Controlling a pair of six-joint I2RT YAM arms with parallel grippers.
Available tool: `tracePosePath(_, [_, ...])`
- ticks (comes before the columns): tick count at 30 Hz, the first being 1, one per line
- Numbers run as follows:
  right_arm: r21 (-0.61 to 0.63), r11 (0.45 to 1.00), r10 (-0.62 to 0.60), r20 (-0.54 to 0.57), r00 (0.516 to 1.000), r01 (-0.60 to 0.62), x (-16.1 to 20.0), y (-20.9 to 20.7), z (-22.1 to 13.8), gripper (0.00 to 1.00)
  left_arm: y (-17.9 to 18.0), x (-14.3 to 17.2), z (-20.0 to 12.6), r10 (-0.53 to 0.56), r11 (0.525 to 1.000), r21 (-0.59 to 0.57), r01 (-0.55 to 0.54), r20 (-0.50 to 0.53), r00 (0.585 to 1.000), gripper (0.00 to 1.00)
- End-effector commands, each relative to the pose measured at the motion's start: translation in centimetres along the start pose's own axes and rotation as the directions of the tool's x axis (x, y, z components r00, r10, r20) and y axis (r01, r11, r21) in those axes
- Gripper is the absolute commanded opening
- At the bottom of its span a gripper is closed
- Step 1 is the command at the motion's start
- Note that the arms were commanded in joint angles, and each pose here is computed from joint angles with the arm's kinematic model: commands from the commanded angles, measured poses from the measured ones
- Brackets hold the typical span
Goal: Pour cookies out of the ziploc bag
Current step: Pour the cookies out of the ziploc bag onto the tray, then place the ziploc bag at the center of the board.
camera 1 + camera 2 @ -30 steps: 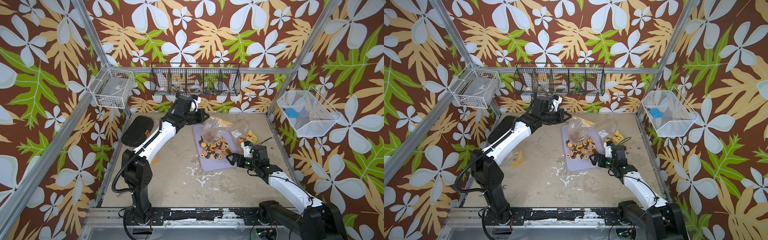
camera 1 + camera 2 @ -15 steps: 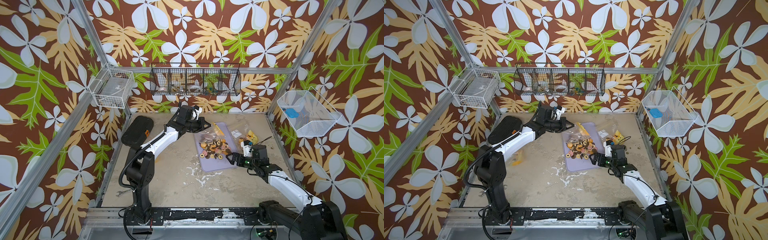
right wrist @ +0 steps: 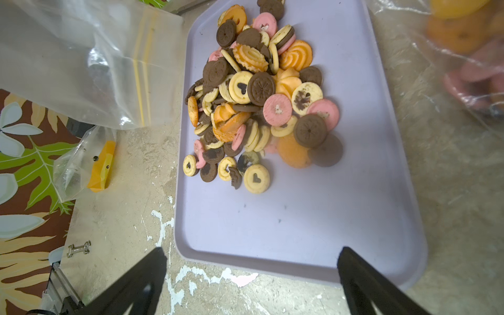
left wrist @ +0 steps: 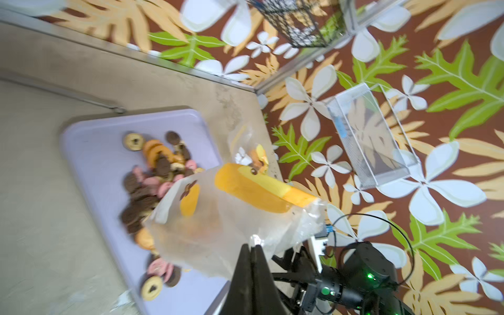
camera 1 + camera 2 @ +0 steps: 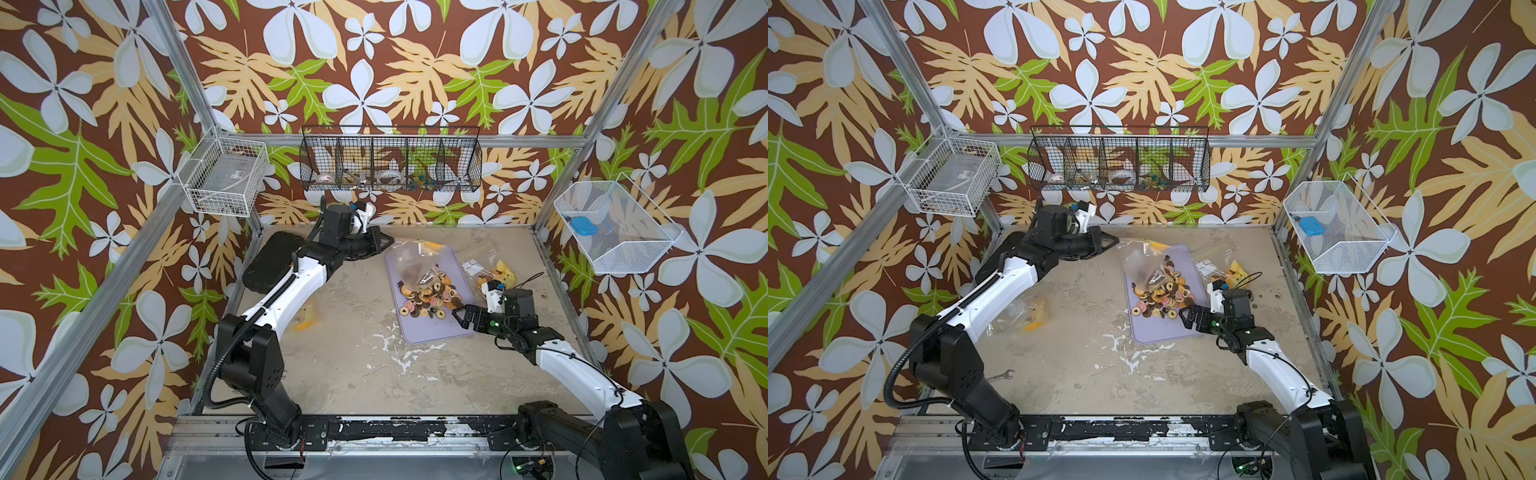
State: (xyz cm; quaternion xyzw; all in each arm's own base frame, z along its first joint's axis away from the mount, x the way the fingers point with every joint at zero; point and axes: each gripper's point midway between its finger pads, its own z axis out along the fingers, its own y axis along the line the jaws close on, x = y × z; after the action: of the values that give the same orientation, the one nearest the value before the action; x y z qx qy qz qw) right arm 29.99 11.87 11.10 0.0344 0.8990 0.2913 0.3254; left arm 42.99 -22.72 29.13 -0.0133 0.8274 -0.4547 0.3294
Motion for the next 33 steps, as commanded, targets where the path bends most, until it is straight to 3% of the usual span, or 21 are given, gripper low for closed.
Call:
tracePosePath(1, [-0.026,0.999,-0.025,0.018,1.000,0.026,-1.0,0.7,0.2,1.00,2.0,-2.0,-3.8,0.005,1.000,-0.031,-0.002,0.091,0.996,0.00])
tracePosePath(8, [-0.048,0.999,-0.017,0.013,1.000,0.017,-1.4,1.1,0.6,1.00,10.8,-4.5,-11.2,-0.120,0.978,-0.132,0.161,0.277,0.953,0.00])
tracePosePath(12, [-0.044,0.999,-0.017,0.017,1.000,0.018,-1.4,1.1,0.4,1.00,14.9,-4.0,-12.4,-0.212,0.963,-0.095,0.252,0.311,0.926,0.00])
tracePosePath(18, [-0.040,0.999,-0.006,0.016,1.000,0.007,-1.0,0.8,0.4,1.00,14.3,-4.5,-10.8,-0.290,0.957,0.067,0.282,0.277,0.916,0.00])
tracePosePath(24, [-0.038,0.999,-0.003,0.011,1.000,0.003,-0.8,0.7,0.5,1.00,9.4,-7.5,-11.9,-0.171,0.977,0.175,0.124,0.291,0.941,0.00])
tracePosePath(28, [-0.038,0.999,-0.003,0.009,1.000,0.003,-0.8,0.7,0.6,1.00,7.4,-6.6,-12.6,-0.112,0.966,0.255,0.030,0.312,0.943,0.00])
tracePosePath(30, [-0.042,0.999,0.000,0.007,1.000,0.000,-0.8,0.7,0.7,1.00,8.3,-5.3,-12.6,-0.120,0.968,0.248,0.037,0.329,0.937,0.00])
tracePosePath(33, [-0.042,0.999,0.001,0.000,1.000,-0.001,-0.6,0.6,0.9,1.00,13.0,-2.0,-11.8,-0.185,0.982,0.093,0.164,0.325,0.927,0.00])
